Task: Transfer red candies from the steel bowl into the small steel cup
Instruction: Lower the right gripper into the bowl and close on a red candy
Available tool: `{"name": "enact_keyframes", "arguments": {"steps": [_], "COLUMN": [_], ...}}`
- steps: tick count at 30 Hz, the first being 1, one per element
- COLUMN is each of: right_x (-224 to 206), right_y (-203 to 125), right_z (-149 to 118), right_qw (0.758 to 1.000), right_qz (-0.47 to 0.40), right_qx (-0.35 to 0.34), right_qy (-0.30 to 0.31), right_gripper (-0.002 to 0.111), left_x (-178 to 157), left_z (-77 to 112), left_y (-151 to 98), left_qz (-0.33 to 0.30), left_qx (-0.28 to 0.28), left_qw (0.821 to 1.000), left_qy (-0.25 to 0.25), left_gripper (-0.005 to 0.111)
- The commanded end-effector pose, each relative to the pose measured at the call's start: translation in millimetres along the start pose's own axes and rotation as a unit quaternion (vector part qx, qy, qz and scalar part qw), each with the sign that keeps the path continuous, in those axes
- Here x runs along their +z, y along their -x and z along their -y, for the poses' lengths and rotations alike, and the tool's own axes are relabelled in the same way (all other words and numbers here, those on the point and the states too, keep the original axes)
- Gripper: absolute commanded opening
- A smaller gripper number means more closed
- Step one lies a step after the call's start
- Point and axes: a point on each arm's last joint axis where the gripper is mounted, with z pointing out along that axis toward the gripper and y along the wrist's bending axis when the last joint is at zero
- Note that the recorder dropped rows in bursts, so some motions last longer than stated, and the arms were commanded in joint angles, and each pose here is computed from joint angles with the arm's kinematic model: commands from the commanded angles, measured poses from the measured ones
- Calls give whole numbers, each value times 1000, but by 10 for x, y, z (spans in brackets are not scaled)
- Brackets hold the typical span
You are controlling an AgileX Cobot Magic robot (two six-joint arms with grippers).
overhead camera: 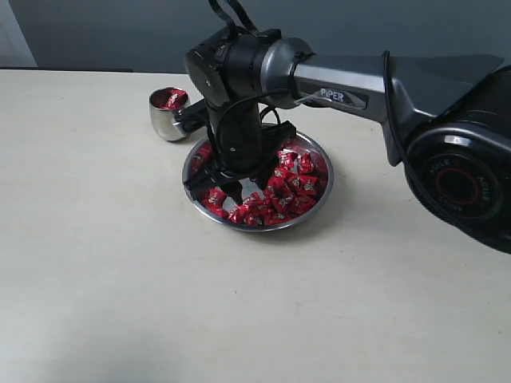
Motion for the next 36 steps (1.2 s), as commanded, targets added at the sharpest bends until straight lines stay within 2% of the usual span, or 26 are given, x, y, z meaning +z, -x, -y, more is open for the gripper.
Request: {"name": "enact_keyframes", "arguments": {"steps": [1, 29, 32, 36], "right_x": [-7, 186, 205, 260], "right_y": [-10, -11, -11, -13], "right_z": [5, -20, -24, -32], "right_qw": [1000, 1000, 1000, 999], "right_qz": [-2, -22, -24, -30], "right_qx": [-5, -11, -12, -14], "right_qy": [0, -3, -2, -3], "right_gripper": [43, 43, 37, 17], "left_x": [-4, -4, -4, -4], "left_z": [0, -1, -1, -1], "left_y": [11, 11, 11, 11], "left_qz": [6, 6, 6, 6], "left_qx": [-3, -2, -2, -2], "left_qw": [1000, 1000, 1000, 1000], "left_qy": [0, 0, 0, 0], "left_gripper": [0, 0, 0, 0]}}
